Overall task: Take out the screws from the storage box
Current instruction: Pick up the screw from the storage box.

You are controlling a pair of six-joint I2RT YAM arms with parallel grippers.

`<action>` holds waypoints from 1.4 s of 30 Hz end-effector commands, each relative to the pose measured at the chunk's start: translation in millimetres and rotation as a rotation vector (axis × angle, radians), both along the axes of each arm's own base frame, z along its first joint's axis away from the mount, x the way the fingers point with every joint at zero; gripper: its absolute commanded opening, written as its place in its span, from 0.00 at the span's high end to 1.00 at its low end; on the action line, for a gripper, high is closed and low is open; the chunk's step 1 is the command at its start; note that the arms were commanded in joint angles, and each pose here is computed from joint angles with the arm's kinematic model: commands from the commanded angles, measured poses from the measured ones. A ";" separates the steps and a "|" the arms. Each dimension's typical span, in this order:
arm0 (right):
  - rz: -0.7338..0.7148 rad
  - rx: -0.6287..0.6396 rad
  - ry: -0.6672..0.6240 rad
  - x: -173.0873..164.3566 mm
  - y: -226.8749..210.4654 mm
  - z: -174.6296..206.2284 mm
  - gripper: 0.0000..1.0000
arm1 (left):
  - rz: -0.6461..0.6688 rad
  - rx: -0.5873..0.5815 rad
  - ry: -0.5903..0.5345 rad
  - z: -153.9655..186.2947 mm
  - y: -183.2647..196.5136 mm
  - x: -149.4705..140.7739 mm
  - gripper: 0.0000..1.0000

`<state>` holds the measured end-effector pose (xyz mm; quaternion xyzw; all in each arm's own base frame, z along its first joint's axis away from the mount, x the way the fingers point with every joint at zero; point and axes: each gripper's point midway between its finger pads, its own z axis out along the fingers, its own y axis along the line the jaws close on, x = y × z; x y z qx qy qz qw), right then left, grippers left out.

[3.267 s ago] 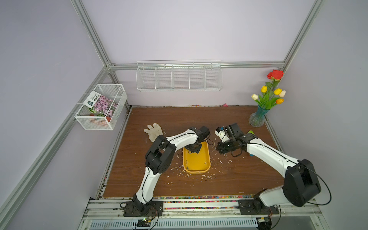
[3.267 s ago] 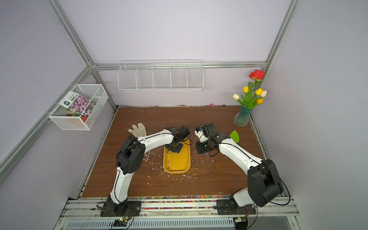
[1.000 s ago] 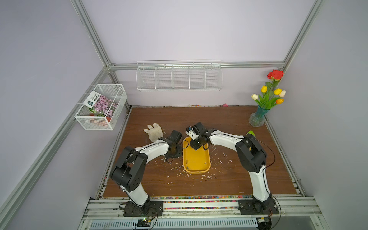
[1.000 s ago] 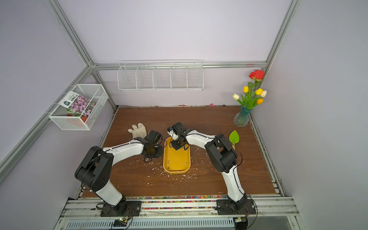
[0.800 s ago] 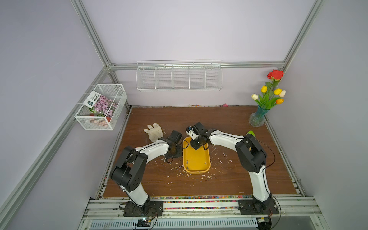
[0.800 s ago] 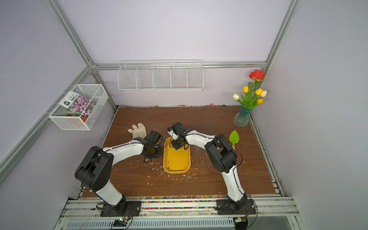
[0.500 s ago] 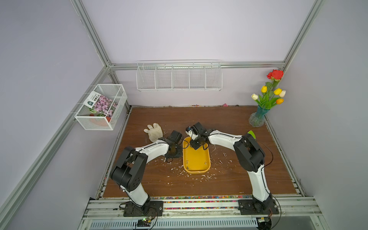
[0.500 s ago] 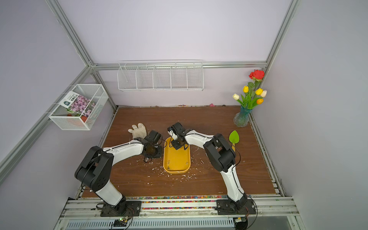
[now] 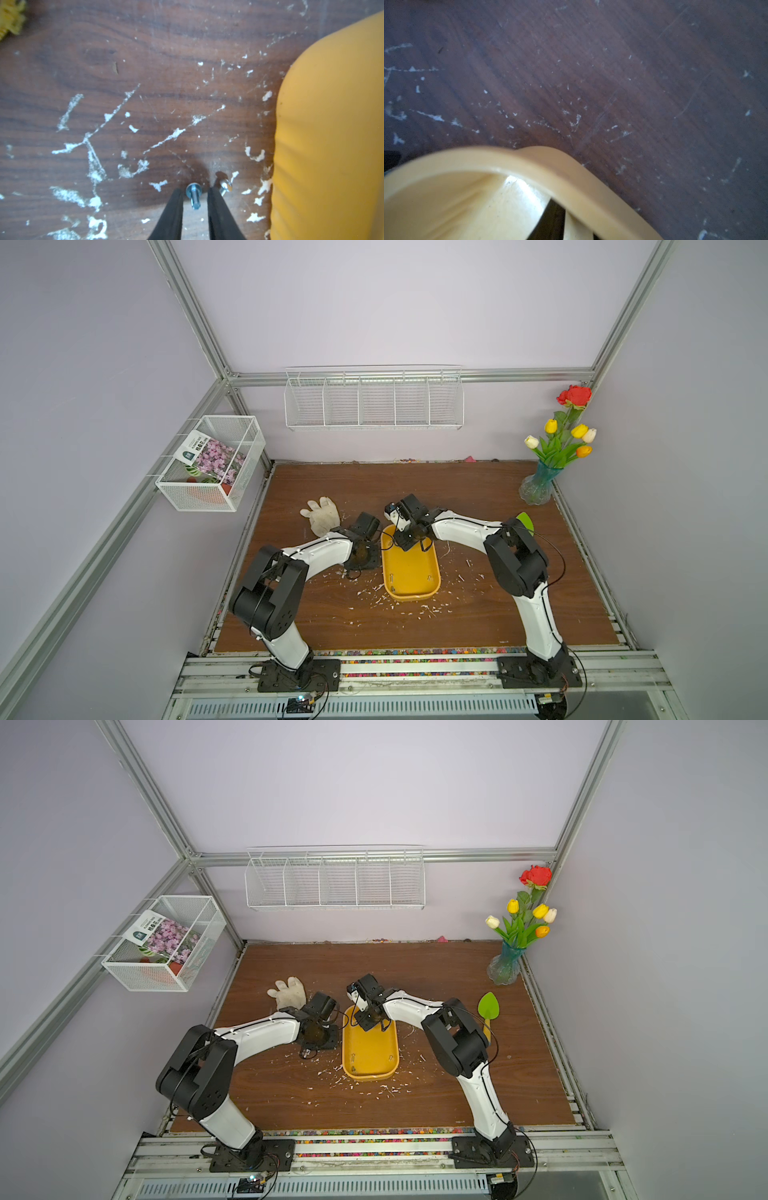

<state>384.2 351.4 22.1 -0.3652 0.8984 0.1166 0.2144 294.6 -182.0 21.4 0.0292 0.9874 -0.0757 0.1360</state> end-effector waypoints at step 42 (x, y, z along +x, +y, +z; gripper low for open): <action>-0.182 0.032 -0.154 -73.7 -105.9 137.7 1.00 | -0.030 -0.151 -0.256 131.9 -23.7 41.8 0.50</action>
